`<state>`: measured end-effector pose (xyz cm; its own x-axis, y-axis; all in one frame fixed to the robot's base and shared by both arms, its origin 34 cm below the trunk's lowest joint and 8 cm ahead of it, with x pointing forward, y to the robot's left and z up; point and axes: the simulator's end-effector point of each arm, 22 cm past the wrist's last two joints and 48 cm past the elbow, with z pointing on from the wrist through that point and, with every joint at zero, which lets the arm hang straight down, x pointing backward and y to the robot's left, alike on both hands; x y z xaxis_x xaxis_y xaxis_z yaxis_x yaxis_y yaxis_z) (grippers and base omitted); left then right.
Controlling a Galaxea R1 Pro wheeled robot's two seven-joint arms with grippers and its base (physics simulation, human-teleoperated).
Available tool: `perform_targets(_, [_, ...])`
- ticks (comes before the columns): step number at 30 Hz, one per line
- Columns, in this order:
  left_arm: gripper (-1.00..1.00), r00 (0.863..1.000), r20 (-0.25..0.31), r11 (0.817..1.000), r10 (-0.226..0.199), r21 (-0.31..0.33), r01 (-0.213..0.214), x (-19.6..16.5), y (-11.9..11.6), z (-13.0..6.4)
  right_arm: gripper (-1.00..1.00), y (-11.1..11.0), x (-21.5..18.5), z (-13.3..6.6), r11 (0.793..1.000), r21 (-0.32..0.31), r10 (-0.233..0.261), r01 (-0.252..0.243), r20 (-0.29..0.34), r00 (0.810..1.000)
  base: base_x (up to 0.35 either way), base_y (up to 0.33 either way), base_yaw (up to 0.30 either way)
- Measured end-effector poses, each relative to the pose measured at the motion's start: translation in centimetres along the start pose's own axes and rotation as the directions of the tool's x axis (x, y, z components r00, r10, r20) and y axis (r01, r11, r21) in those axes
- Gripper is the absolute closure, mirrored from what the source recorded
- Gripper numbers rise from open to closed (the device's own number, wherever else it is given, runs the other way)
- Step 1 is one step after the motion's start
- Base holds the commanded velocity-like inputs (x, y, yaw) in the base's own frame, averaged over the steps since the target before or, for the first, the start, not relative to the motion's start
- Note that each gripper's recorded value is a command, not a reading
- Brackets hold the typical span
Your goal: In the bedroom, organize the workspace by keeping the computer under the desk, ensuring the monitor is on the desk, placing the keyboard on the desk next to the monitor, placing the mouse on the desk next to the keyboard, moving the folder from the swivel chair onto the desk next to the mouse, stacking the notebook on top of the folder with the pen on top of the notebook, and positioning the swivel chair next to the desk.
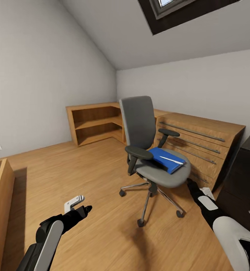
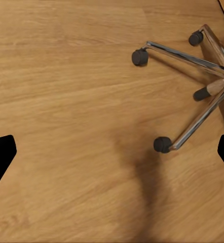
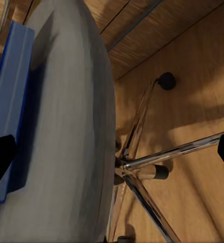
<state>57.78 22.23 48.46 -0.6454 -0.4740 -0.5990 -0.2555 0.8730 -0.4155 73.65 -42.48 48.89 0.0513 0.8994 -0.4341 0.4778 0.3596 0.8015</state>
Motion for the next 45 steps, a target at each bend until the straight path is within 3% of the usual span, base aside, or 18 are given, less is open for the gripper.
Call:
perform_targets(12, [-1.00, 0.999, 0.030, 0.999, 0.020, 0.025, -0.021, -1.3, -1.7, -1.6, -1.00, 2.6, -1.4, -1.2, 0.999, -0.036, 0.009, -0.008, 0.015, 1.000, -0.001, 0.000, 0.000])
perform_targets(22, [-1.00, 0.999, 0.027, 0.999, 0.029, 0.029, -0.030, -2.9, -3.2, -2.6, -1.00, 4.6, -2.3, -1.6, 0.999, -0.036, 0.008, -0.008, 0.014, 1.000, -0.280, 0.000, 0.000])
perform_targets(31, [-1.00, 0.999, -0.022, 0.999, 0.035, -0.001, -0.035, -2.4, -3.0, -2.4, -1.00, 6.6, -3.1, -2.0, 0.999, -0.038, -0.002, 0.003, 0.013, 1.000, -0.178, 0.000, 0.000])
perform_targets(35, [-1.00, 0.999, -0.015, 0.999, 0.039, -0.036, -0.039, -2.4, -2.4, -2.0, -1.00, 7.7, -3.2, -2.2, 0.998, -0.052, -0.034, 0.035, 0.010, 0.999, -0.019, 0.000, 0.000])
perform_targets(37, [-1.00, 0.998, 0.002, 0.997, 0.059, -0.055, -0.058, -2.0, -2.5, -1.3, -1.00, 8.6, -3.1, -2.3, 0.994, -0.077, -0.081, 0.082, 0.007, 0.997, -0.004, 0.000, 0.000])
perform_targets(40, [-1.00, 0.997, -0.010, 0.994, 0.079, -0.069, -0.079, -0.9, -2.7, -0.6, -1.00, 8.9, -2.7, -2.5, 0.991, -0.081, -0.109, 0.109, -0.004, 0.994, -0.002, 0.000, 0.000])
perform_targets(44, [-1.00, 0.996, -0.020, 0.992, 0.082, -0.090, -0.083, 0.3, -2.4, 0.0, -1.00, 6.7, 0.2, -3.1, 0.985, -0.048, -0.172, 0.169, -0.065, 0.983, 0.000, 0.000, 0.000])
perform_targets(45, [-1.00, 0.996, -0.029, 0.992, 0.081, -0.093, -0.084, 0.7, -2.3, 0.1, -1.00, 4.6, 2.6, -3.7, 0.972, -0.024, -0.234, 0.233, -0.115, 0.965, 0.000, 0.000, 0.000])
